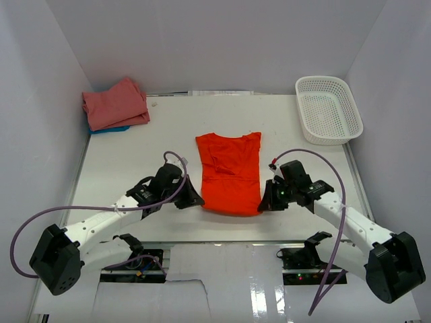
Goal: Fold and stack the t-shirts
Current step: Grab one side of the 2/3 rectangular tshirt with both arms, then fold the long partially folded tshirt into a neat square
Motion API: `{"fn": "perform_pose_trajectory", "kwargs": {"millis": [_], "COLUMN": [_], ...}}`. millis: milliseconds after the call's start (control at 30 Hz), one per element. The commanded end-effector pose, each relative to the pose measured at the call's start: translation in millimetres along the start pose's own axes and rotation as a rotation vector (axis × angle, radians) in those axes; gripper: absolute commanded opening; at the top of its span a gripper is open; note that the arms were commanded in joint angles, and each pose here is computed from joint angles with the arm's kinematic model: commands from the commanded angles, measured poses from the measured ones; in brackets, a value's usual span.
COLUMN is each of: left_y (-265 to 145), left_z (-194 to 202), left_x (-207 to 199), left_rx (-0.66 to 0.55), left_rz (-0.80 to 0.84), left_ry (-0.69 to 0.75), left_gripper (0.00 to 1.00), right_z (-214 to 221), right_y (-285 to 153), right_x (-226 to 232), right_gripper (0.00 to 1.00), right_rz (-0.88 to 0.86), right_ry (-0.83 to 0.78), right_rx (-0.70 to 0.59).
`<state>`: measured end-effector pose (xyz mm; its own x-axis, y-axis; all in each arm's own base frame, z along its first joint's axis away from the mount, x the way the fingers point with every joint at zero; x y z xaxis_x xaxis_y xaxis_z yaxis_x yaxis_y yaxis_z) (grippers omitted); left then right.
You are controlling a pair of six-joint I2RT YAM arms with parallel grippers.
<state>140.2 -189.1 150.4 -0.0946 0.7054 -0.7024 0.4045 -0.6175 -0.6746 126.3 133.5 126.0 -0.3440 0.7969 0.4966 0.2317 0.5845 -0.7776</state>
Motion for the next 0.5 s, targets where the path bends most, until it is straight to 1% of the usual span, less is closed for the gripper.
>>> {"fn": "perform_pose_trajectory", "kwargs": {"millis": [0, 133, 300, 467], "left_y": [-9, -20, -31, -31], "left_z": [-16, -25, -36, -48], "left_x": [-21, -42, -58, -65], "left_rx": [-0.051, -0.076, -0.115, -0.127], "left_rz": [-0.01, 0.024, 0.024, 0.022], "left_ry": [0.039, 0.057, 0.074, 0.075], "left_gripper": [0.0, 0.0, 0.0, 0.0], "right_z": [-19, -38, -49, -65], "right_y": [-17, -35, -44, -46], "right_x": [11, 25, 32, 37], "right_gripper": [0.08, 0.08, 0.08, 0.08], "right_rz": [0.017, 0.008, 0.005, 0.016], "right_ry": [-0.059, -0.089, -0.106, -0.128], "right_rx": [-0.033, -0.087, -0.097, -0.109]}}
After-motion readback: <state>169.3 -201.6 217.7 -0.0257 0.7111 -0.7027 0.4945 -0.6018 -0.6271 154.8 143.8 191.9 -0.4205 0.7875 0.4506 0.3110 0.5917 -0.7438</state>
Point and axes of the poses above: each gripper's point midway between its finger pads, its own y axis out along the fingers, its own x axis along the line the jaws close on, z = x × y, the point moved 8 cm from there along -y, back along the fingers, and after that the axes turned 8 degrees about -y, right-handed, at the moved point
